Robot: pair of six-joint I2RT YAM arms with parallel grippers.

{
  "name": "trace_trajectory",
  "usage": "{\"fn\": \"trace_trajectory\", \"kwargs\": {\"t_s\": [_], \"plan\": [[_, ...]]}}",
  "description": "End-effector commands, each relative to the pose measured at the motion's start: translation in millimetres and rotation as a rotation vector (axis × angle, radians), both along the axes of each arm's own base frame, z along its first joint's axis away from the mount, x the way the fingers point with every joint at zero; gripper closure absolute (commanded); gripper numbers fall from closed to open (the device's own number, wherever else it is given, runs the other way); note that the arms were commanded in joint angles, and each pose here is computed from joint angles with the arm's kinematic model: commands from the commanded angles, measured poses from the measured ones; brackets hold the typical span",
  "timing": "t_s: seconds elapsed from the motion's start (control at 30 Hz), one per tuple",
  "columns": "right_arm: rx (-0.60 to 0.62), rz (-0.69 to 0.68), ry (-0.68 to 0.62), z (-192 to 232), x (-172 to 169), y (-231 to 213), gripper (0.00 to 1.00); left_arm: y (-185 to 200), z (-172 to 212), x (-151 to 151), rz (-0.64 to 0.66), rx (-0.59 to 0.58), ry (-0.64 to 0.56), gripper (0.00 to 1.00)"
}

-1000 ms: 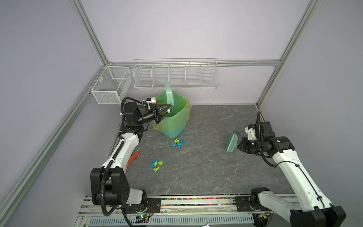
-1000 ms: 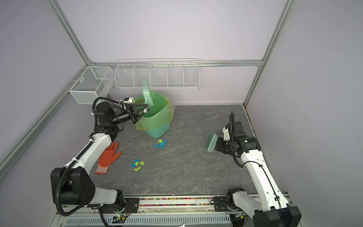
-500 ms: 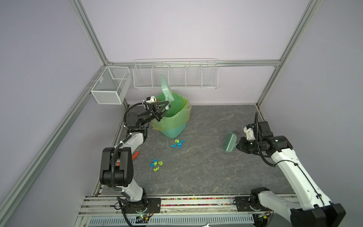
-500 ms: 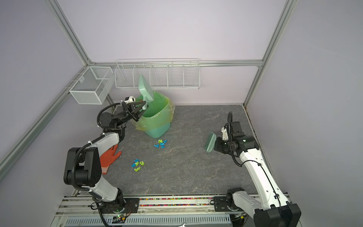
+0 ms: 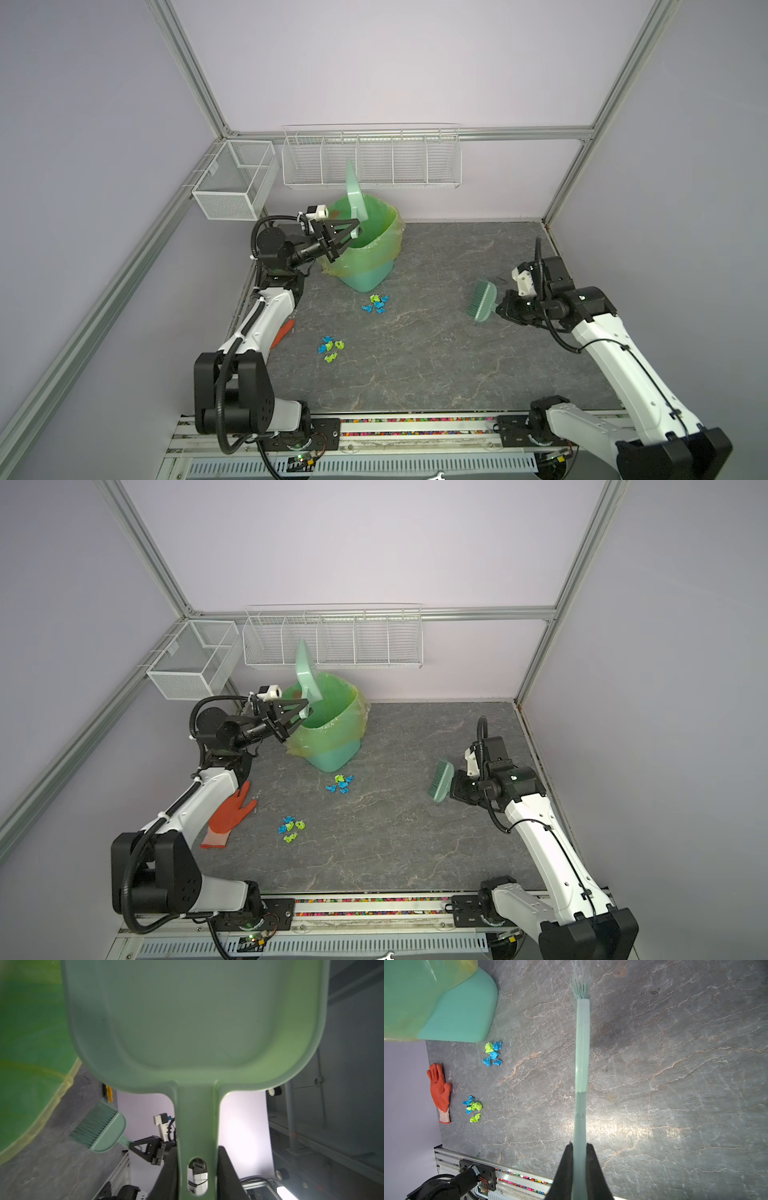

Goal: Sweep away the paper scraps from the table
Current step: 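Tip the dustpan over the green bin with the left gripper, then lower the empty dustpan beside the scraps while the right gripper brings the brush over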

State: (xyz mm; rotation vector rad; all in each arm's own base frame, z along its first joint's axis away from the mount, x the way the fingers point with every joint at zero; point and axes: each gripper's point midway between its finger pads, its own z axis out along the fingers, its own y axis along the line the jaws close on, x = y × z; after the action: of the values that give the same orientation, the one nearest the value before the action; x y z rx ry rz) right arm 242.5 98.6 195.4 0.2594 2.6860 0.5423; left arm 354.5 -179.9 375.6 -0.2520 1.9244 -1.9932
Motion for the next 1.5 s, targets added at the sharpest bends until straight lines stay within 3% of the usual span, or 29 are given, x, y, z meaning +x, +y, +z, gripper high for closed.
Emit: {"fn": "trace_trajectory", "kwargs": {"t_s": [0.0, 0.1, 0.43, 0.63, 1.07, 1.47], "plan": [[0.008, -0.005, -0.020, 6.4, 6.4, 3.9, 0.93, 8.8, -41.6, -16.5, 0.032, 0.306, 0.008, 1.00], [0.007, -0.003, -0.007, 3.6, 6.3, 5.9, 0.93, 15.7, -47.8, -25.2, 0.048, 0.421, -0.004, 1.00], [0.125, 0.038, -0.045, 13.2, 17.3, 33.4, 0.93, 15.2, -54.2, -48.6, 0.027, 0.500, -0.026, 1.00], [0.180, 0.063, -0.036, 12.0, 20.5, 50.3, 0.93, 15.5, -54.8, -65.6, 0.039, 0.710, -0.088, 1.00], [0.183, 0.144, -0.027, 12.2, 23.8, 92.2, 0.93, 14.6, -51.1, -81.3, 0.058, 0.786, -0.137, 1.00], [0.166, 0.242, -0.014, 9.1, 15.7, 141.9, 0.93, 26.7, -83.9, -111.0, 0.070, 0.910, -0.060, 1.00]]}}
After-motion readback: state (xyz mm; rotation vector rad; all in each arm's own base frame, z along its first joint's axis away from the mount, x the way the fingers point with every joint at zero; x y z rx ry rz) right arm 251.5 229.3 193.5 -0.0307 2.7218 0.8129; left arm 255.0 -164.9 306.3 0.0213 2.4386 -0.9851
